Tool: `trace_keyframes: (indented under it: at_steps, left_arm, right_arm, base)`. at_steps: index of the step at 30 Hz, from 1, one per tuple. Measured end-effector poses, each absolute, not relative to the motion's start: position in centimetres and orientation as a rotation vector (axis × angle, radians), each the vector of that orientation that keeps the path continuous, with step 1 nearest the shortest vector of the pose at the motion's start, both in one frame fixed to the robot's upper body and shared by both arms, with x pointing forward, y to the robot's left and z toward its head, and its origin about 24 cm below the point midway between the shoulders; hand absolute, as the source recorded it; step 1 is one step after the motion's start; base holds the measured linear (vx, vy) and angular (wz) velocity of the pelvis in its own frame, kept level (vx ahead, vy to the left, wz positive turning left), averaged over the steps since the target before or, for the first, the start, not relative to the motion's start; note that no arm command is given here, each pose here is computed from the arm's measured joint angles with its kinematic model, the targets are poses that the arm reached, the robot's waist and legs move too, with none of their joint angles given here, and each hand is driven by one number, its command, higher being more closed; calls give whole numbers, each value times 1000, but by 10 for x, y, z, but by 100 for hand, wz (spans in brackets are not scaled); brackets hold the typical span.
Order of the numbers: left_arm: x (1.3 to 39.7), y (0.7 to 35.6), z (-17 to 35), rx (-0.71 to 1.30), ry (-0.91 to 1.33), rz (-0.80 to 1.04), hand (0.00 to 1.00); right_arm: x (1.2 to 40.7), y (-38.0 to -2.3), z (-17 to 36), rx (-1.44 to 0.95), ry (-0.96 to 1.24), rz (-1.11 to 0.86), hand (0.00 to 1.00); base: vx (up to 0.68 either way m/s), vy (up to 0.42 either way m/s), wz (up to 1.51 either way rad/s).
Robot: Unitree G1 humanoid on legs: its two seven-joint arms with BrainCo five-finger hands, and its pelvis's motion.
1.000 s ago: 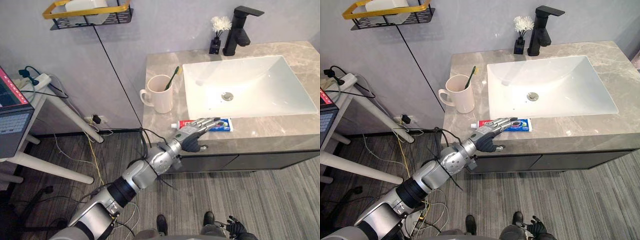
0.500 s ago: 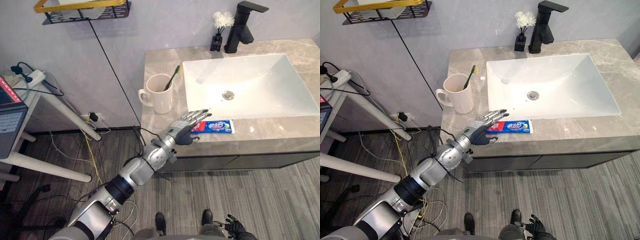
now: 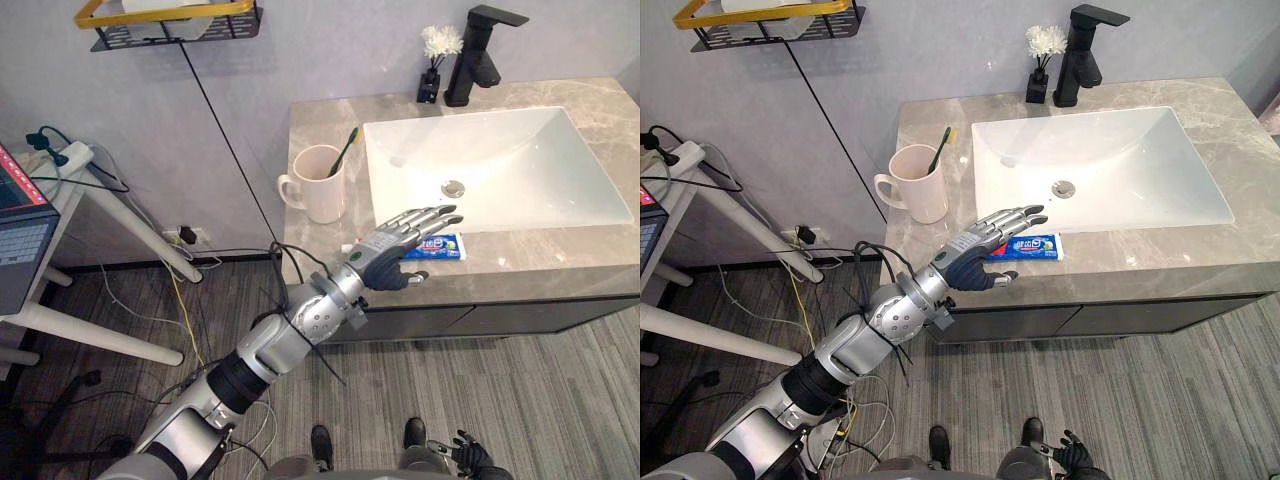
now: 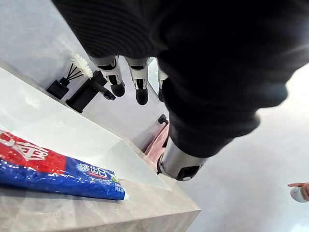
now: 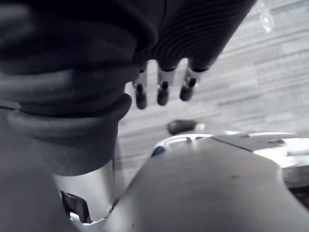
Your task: Organize washtable
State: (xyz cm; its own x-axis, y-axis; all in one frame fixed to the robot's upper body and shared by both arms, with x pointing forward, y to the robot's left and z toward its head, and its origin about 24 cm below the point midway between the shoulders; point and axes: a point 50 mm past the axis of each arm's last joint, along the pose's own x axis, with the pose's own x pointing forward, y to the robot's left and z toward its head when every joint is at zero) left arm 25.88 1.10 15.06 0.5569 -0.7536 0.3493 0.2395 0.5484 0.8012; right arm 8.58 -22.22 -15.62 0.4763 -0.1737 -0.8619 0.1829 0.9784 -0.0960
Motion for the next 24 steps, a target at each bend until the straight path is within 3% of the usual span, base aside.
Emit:
trace_keyframes:
  at_steps: [24]
  left_arm:
    - [290, 39, 117, 992, -586, -541, 0]
  right_arm:
    - [91, -224, -152, -36, 1019, -171, 0]
  base:
    - [-10, -6, -1]
